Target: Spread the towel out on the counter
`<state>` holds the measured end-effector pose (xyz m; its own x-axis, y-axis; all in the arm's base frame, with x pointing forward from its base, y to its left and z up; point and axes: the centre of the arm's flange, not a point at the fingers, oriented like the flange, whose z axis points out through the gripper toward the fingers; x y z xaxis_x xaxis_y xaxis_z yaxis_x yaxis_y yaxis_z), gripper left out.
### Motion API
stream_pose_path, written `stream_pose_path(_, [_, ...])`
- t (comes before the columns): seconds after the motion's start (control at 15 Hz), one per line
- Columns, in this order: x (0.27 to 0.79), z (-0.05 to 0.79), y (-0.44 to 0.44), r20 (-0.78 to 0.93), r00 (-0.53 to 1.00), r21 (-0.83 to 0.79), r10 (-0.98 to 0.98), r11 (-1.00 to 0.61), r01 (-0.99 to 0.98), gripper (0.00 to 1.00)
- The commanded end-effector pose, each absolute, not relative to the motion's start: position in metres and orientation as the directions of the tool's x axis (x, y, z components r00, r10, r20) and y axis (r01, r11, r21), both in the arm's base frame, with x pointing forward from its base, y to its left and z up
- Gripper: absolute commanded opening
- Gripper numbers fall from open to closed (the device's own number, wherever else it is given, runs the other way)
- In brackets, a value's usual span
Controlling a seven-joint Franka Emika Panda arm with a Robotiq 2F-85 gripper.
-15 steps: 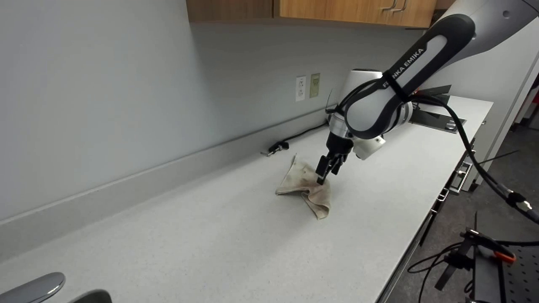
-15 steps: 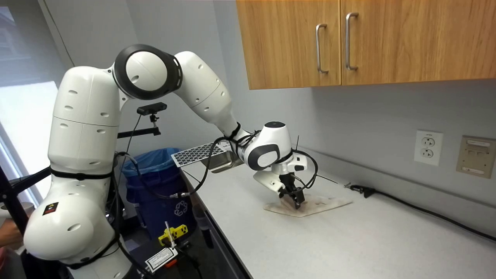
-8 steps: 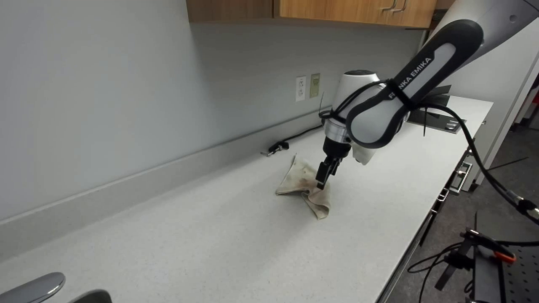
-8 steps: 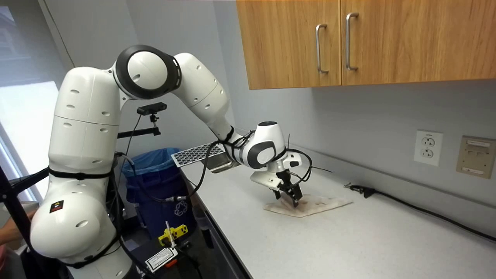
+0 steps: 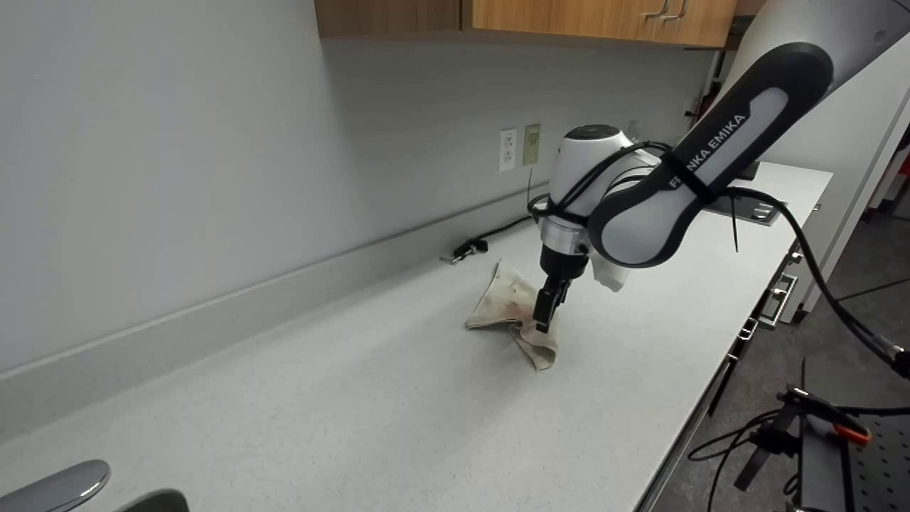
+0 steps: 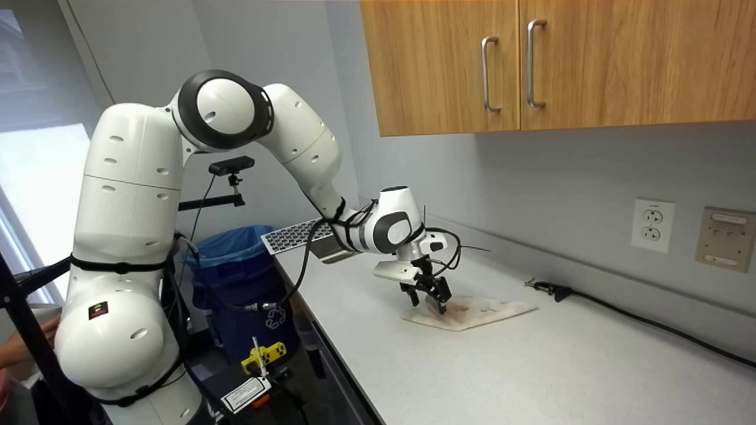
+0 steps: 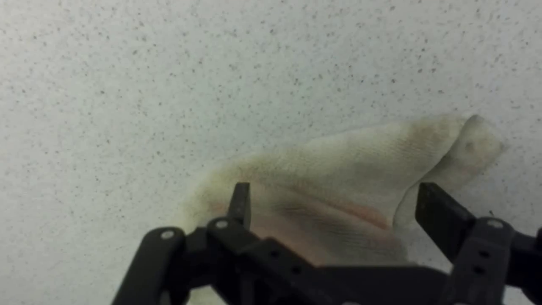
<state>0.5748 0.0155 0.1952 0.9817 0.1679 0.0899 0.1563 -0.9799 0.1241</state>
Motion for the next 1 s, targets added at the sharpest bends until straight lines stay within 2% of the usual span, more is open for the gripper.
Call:
stream_pose_path(0.0, [0.565, 0.194, 0.029, 0.056, 0.985, 0.150, 0.161, -0.977, 0.151, 1.00])
stream_pose_path(0.33, [0.556, 0.184, 0.051, 0.020, 0.986, 0.160, 0.167, -0.974, 0.162, 1.00])
stream_pose_path(0.93, [0.566, 0.168, 0.061, 0.019, 0.970, 0.284, 0.241, -0.932, 0.226, 1.00])
